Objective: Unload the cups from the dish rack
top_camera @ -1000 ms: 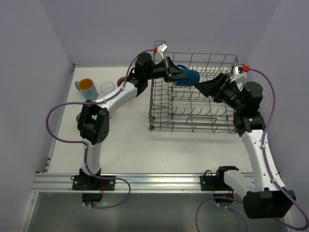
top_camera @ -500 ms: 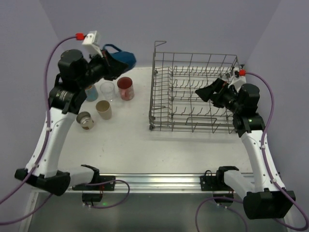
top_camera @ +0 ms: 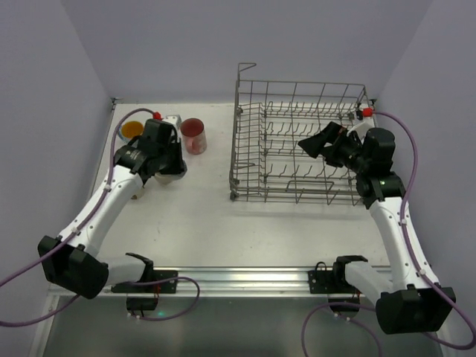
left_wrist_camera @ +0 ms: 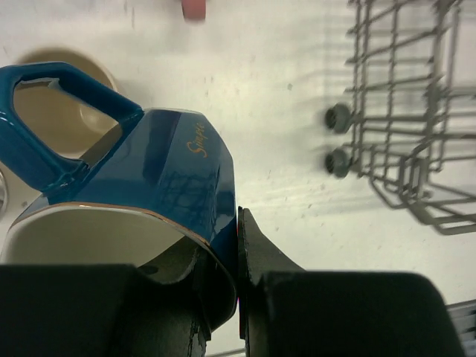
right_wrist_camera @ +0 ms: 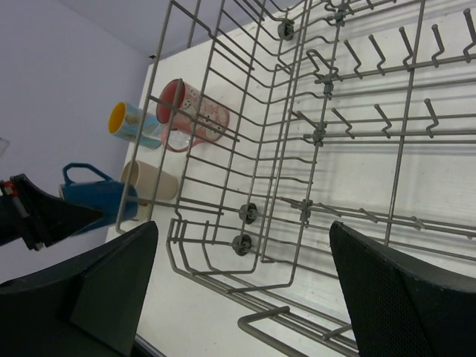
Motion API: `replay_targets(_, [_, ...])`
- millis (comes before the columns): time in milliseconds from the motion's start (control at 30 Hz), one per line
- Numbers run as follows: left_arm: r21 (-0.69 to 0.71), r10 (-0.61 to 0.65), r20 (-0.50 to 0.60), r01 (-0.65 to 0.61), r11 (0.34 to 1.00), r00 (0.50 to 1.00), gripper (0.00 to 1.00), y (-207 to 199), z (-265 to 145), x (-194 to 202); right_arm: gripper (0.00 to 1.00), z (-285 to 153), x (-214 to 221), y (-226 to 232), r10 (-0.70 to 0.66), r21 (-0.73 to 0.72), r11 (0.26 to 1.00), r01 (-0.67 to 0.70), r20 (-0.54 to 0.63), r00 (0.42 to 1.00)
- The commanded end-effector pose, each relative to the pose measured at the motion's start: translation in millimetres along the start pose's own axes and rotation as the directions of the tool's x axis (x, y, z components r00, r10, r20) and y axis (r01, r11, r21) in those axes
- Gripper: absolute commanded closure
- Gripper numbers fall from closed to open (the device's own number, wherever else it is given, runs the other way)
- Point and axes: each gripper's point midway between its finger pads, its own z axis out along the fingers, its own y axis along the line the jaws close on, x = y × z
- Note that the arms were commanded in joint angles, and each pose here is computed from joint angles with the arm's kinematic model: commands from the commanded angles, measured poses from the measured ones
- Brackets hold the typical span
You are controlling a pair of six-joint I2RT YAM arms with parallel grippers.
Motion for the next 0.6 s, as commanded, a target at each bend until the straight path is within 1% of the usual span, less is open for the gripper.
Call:
replay_targets(0, [-0.014, 0.040, 0.060, -0.039, 0.999, 0.997, 1.00, -14.8, 3.2, -7.8, 0.01, 5.7, 2.3, -4.3, -0.062, 0.058, 0.996, 0.063, -0.016, 0.998])
replay_targets(67, [-0.021, 0.047, 0.018, -0.047, 0.999, 0.999, 1.00, -20.8, 14.3, 6.5, 0.01, 7.2, 4.2, -8.2, -0.068, 0.096, 0.993, 0.071, -0.028, 0.997])
replay_targets(100, [-0.030, 0.048, -0.003, -0.048, 0.998, 0.999, 1.00, -19.9, 21.9, 11.7, 0.01, 9.5, 6.9, -10.1, -0.074, 0.111, 0.991, 0.078, -0.041, 0.996])
replay_targets(133, [-0.023, 0.046, -0.001, -0.046, 0.999, 0.999, 1.00, -21.5, 26.7, 12.2, 0.01, 9.1, 6.7, -15.0, -0.075, 0.143, 0.987, 0.080, -0.038, 0.996])
replay_targets(167, [-0.033, 0.049, -0.027, -0.050, 0.998, 0.998, 1.00, -19.3, 35.0, 19.2, 0.01, 9.2, 7.7, -16.0, -0.080, 0.151, 0.985, 0.086, -0.040, 0.996])
replay_targets(333, [-0.020, 0.057, -0.044, -0.058, 0.998, 0.997, 1.00, -23.8, 52.2, 21.7, 0.01, 9.8, 13.6, -25.2, -0.110, 0.208, 0.971, 0.119, -0.056, 0.992])
replay_targets(500, [-0.063, 0.080, -0.096, -0.087, 0.994, 0.992, 1.00, -18.4, 76.9, 28.1, 0.01, 11.8, 19.0, -31.8, -0.134, 0.239, 0.960, 0.149, -0.077, 0.988])
replay_targets(567, [-0.077, 0.091, -0.140, -0.103, 0.992, 0.986, 1.00, -15.8, 87.1, 34.4, 0.01, 9.9, 17.4, -33.3, -0.147, 0.253, 0.954, 0.159, -0.064, 0.987])
